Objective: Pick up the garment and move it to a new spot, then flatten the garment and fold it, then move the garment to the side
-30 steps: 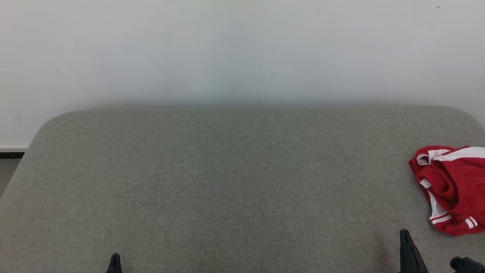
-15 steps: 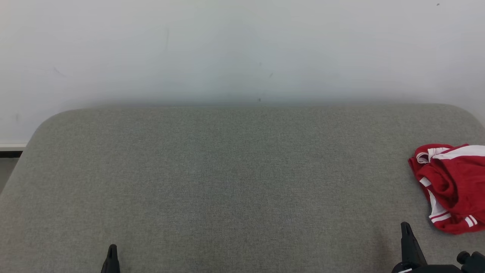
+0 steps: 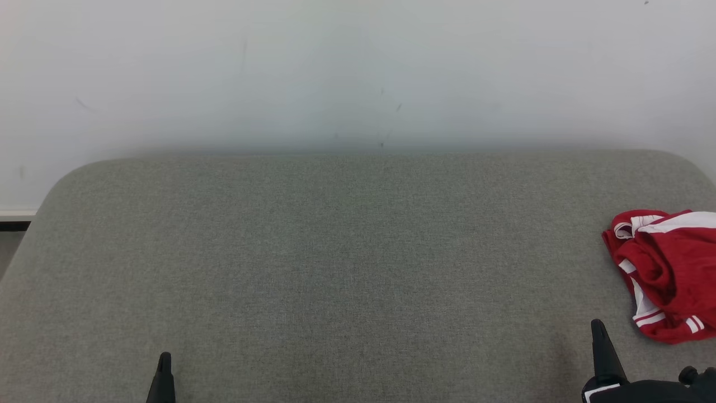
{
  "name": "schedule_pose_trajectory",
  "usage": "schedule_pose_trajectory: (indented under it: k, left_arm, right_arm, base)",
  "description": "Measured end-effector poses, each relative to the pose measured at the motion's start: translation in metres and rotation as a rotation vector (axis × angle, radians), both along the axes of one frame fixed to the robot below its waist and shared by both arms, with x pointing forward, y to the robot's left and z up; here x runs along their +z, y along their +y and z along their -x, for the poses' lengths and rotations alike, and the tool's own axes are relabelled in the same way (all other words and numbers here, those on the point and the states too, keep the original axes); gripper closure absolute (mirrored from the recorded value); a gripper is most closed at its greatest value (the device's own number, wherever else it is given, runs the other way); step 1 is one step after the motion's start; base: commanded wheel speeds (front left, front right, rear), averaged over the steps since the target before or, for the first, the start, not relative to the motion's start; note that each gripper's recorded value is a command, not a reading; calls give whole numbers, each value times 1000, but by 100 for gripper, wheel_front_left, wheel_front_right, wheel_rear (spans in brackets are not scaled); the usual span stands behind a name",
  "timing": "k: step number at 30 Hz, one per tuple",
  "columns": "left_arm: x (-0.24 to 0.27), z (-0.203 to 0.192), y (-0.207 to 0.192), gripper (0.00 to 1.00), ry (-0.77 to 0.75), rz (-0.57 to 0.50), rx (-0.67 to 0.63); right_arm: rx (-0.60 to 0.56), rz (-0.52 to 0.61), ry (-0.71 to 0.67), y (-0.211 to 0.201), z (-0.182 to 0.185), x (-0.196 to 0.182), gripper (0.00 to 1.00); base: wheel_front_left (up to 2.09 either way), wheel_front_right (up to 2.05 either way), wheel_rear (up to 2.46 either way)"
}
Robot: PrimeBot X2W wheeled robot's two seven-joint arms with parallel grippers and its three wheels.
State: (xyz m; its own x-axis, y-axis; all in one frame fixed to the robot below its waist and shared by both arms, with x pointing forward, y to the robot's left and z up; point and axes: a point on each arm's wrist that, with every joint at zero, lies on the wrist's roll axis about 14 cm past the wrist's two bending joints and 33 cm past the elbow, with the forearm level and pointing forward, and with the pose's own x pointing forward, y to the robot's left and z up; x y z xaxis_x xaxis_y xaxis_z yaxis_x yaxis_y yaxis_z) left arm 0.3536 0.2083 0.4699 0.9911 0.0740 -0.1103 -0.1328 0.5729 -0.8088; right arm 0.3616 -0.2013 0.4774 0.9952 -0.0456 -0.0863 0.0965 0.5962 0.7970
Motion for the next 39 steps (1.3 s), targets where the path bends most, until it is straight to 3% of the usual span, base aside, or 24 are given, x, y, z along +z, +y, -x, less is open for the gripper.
schedule_pose_trajectory:
  k: [39]
  left_arm:
    - [18,-20,-5,100,-61,376,-8]
  right_arm:
    - [-1,-394,-45,1,-16,15,100]
  base:
    - [0,0,0]
